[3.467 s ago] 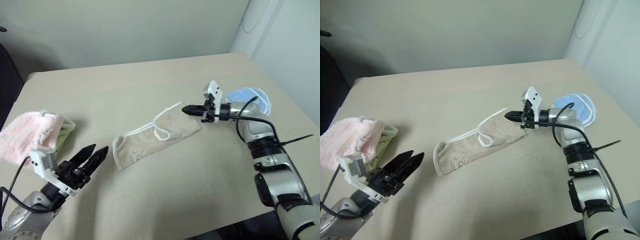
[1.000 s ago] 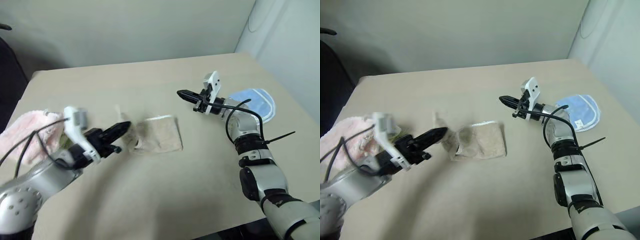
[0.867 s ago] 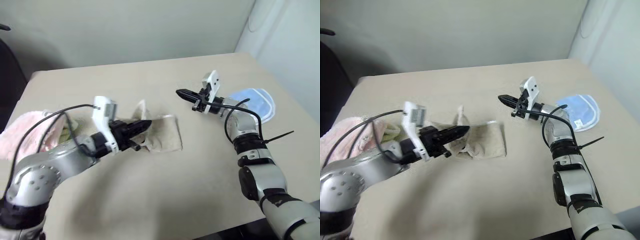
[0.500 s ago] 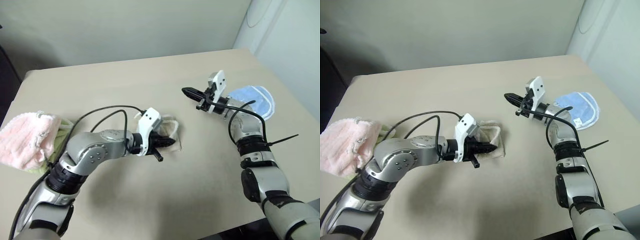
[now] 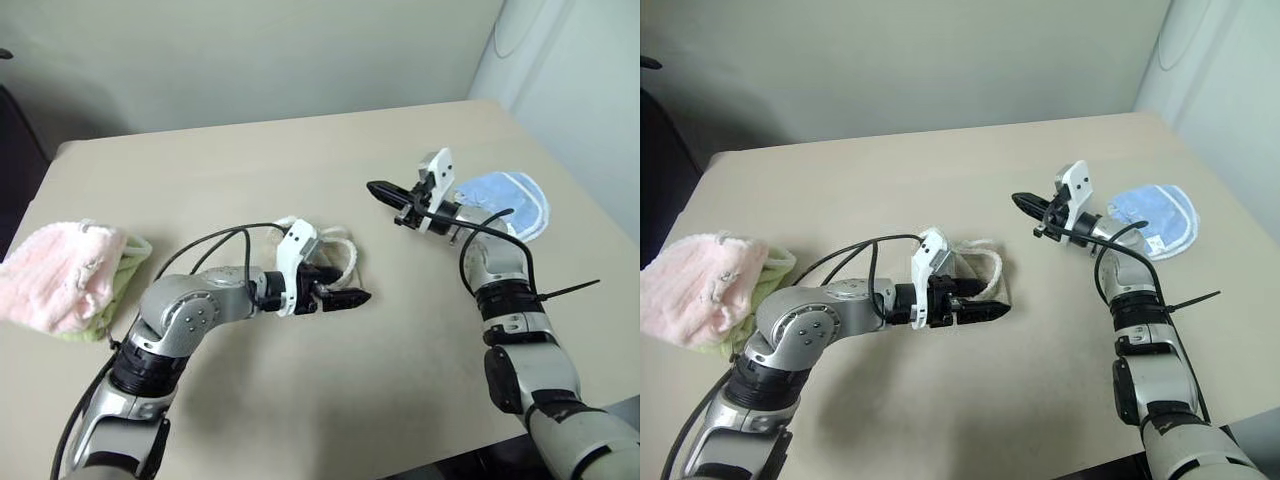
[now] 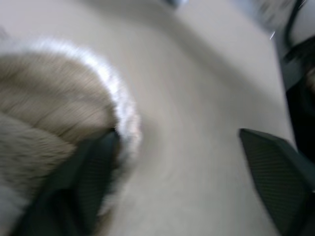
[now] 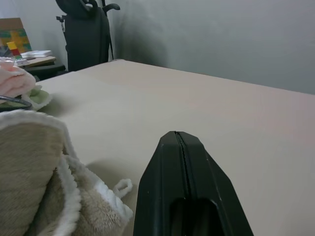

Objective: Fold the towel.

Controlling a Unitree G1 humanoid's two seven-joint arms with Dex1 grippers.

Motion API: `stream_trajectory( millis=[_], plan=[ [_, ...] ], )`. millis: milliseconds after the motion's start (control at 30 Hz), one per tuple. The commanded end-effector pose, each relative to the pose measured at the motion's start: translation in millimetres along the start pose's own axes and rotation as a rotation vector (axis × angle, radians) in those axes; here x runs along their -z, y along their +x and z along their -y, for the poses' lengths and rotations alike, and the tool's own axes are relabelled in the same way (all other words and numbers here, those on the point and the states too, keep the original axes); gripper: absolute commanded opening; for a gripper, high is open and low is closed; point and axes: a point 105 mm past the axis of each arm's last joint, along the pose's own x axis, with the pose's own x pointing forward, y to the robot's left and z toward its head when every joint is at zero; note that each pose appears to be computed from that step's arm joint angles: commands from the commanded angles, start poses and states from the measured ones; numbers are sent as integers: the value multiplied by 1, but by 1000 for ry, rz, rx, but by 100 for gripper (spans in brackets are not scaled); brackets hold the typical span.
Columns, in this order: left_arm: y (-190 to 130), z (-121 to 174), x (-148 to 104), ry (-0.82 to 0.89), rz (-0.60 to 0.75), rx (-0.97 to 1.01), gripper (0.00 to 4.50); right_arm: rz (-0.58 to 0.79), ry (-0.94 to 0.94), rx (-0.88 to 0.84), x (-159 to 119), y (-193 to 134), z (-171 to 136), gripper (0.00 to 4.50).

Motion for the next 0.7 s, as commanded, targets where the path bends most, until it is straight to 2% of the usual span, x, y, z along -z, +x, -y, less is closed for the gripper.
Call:
stream_trajectory(
  millis=[33,200,300,367,467,567,700],
  plan=[
    [-14,17,-24,24,127,54,446,36,-32,-16,-17,2,0,0],
    [-33,21,-40,34,237,61,446,27,-31,-21,-16,2,0,0],
    [-50,20,-65,58,366,42,446,30,-30,-25,-19,2,1,0],
    [-63,6,-78,79,413,-48,446,31,-24,-38,-21,0,0,0],
    [-85,-24,-91,122,456,-229,394,31,-12,-66,-24,-2,-3,0],
    [-97,-41,-90,176,448,-340,286,26,-3,-125,-26,0,-14,0],
    [-93,-40,-79,203,427,-312,144,23,8,-207,-29,3,-32,0]
  ],
)
